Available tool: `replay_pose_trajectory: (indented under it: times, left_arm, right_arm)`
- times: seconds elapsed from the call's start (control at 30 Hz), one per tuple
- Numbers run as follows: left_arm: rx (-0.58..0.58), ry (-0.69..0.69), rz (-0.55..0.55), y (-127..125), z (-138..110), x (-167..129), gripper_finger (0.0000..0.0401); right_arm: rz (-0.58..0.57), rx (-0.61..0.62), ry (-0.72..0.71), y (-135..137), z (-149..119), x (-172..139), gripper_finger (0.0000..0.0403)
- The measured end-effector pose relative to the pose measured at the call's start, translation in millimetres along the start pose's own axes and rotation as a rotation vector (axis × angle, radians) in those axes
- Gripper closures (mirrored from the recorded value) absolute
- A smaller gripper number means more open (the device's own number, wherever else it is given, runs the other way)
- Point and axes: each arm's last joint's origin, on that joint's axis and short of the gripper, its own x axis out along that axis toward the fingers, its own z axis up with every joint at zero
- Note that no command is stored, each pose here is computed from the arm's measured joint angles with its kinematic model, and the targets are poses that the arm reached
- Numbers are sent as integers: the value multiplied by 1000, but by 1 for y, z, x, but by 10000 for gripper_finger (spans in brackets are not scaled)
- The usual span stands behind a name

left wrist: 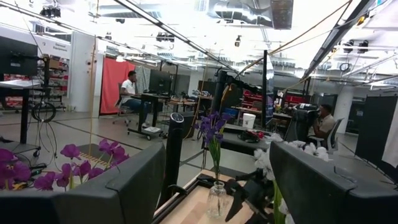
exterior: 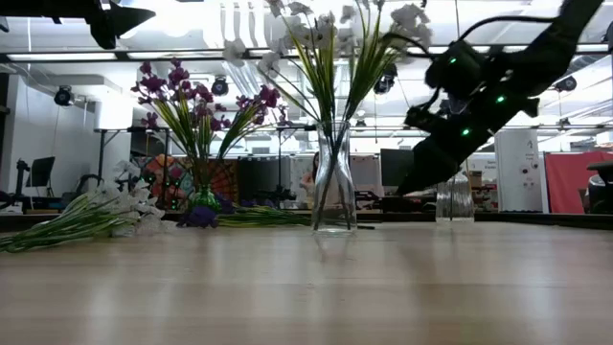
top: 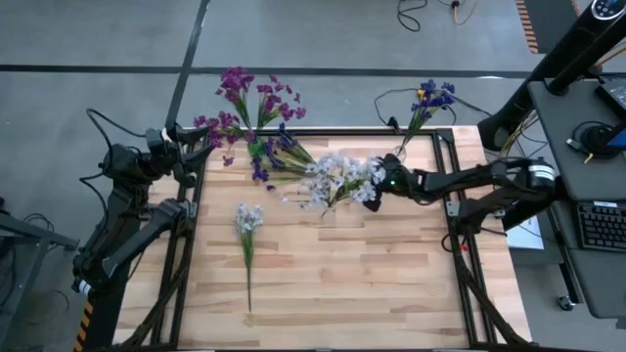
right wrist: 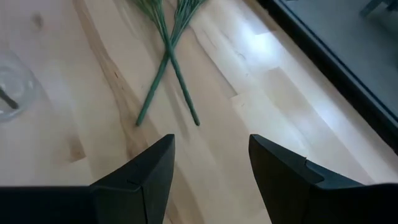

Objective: Sort flowers into vase by color
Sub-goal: Put the bottom blue flowers into the top transparent flower vase

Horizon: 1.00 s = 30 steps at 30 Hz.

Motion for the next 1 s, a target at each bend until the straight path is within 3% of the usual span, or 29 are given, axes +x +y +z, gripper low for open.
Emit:
replay_pose_trajectory:
  times: [0.4, 0.7, 1.0]
  left_arm:
    - [1, -20, 65, 2, 1, 0, 131]
    - [19, -22, 73, 2, 1, 0, 131]
    - [22, -21, 74, 2, 1, 0, 131]
  right_arm:
    - [19, 39, -88, -3, -3, -26, 204]
    - [31, 24, -163, -1, 22, -33, 204]
    - [26, -22, -135, -9, 40, -57, 204]
